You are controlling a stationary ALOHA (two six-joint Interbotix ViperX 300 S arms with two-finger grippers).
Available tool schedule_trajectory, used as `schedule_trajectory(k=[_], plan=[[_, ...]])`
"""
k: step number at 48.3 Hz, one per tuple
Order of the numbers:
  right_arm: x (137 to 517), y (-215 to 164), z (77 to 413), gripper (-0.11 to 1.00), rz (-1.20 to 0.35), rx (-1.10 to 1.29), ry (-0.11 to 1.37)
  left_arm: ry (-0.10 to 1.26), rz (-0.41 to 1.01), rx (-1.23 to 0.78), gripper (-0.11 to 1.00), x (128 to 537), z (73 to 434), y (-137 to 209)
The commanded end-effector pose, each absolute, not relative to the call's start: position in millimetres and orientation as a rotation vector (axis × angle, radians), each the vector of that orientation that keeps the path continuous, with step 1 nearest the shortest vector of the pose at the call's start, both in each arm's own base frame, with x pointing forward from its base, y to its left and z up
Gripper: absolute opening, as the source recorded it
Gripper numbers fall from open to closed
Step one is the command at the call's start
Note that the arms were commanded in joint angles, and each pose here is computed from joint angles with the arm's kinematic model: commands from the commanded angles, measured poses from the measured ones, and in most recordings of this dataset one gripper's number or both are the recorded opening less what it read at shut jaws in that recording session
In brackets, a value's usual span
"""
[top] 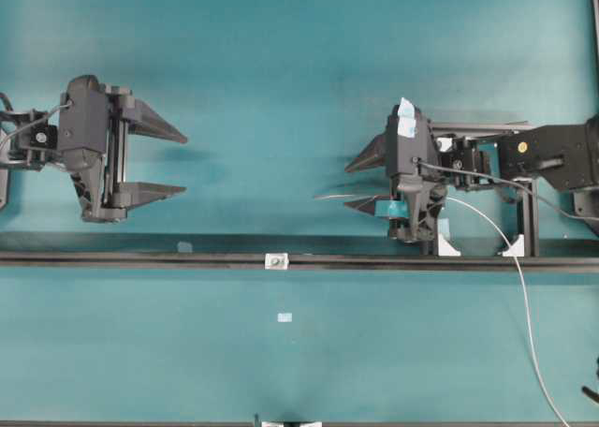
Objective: Insert the wire through the hole in the metal fitting marked with a red label. (retake)
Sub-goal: 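Lower the right gripper over the wire and close on it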
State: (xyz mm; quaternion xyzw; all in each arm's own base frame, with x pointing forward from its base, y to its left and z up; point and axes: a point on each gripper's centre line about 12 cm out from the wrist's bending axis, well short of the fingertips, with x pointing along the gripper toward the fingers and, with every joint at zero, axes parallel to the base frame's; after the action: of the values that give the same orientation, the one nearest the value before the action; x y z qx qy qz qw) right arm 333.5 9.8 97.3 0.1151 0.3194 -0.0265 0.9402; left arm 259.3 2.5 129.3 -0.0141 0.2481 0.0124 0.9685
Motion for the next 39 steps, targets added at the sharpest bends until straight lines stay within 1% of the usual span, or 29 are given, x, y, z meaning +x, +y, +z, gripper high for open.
schedule_trajectory(k=[1, 33, 39], plan=[[338.9, 11.0, 103.7, 0.67, -0.047, 0.234, 0.626, 0.471, 0.027, -0.03, 0.48, 264.4, 136.1, 3.0], [339.8, 9.5, 104.1, 0.67, -0.05, 0.234, 0.621, 0.471, 0.03, -0.031, 0.47, 264.8, 136.2, 3.8], [339.9, 9.5, 104.2, 0.64, -0.05, 0.234, 0.62, 0.469, 0.03, -0.031, 0.47, 264.8, 136.6, 3.8]])
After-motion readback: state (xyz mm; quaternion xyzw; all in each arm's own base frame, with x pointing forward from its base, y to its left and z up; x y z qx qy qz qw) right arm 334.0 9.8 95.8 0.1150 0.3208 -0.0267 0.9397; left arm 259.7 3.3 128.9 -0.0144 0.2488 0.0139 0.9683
